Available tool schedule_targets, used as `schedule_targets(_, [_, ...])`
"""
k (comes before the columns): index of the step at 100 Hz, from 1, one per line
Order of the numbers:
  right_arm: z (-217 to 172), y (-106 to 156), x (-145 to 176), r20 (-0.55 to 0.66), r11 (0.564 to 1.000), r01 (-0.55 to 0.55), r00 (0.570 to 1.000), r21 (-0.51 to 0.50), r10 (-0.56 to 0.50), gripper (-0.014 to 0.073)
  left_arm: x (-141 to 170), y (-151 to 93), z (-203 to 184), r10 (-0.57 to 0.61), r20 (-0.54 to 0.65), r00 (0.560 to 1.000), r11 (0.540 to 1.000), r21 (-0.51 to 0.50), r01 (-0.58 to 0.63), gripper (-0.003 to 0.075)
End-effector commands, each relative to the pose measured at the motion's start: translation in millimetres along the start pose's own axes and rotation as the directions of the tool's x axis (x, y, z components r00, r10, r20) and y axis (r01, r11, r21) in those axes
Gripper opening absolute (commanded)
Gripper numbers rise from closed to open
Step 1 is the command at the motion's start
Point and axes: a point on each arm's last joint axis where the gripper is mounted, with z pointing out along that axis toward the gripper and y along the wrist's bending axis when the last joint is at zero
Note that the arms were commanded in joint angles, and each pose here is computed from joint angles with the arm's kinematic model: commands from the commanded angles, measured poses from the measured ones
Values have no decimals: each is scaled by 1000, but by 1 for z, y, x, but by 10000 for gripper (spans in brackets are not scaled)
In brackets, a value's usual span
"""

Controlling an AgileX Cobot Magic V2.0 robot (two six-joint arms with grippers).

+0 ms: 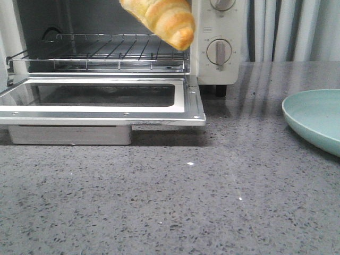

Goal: Put bread in oven
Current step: 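Lift the bread roll with the right gripper and carry it toward the oven, then lower the bread roll onto the oven rack and open the right gripper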

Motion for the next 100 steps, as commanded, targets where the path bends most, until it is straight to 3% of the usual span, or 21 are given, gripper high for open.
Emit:
schedule_targets(1, [-27,8,-5,49,999,30,998,-11,-29,-72,-13,2,-1,-27,76,997,999,-15,28,-20])
schedule_targets(37, [-23,20,-14,66,976,218,974,-10,-217,-72,-13,2,-1,-26,76,997,1000,-15,27,-20])
schedule_targets(77, [-21,17,-13,-34,910,383,923,158,-382,-73,-14,1,-1,-37,81,996,999,-7,38,-20])
schedule_targets(100, [-20,22,-16,-24,877,447,893,174,-450,-73,-14,1,-1,-37,81,996,999,-7,38,-20])
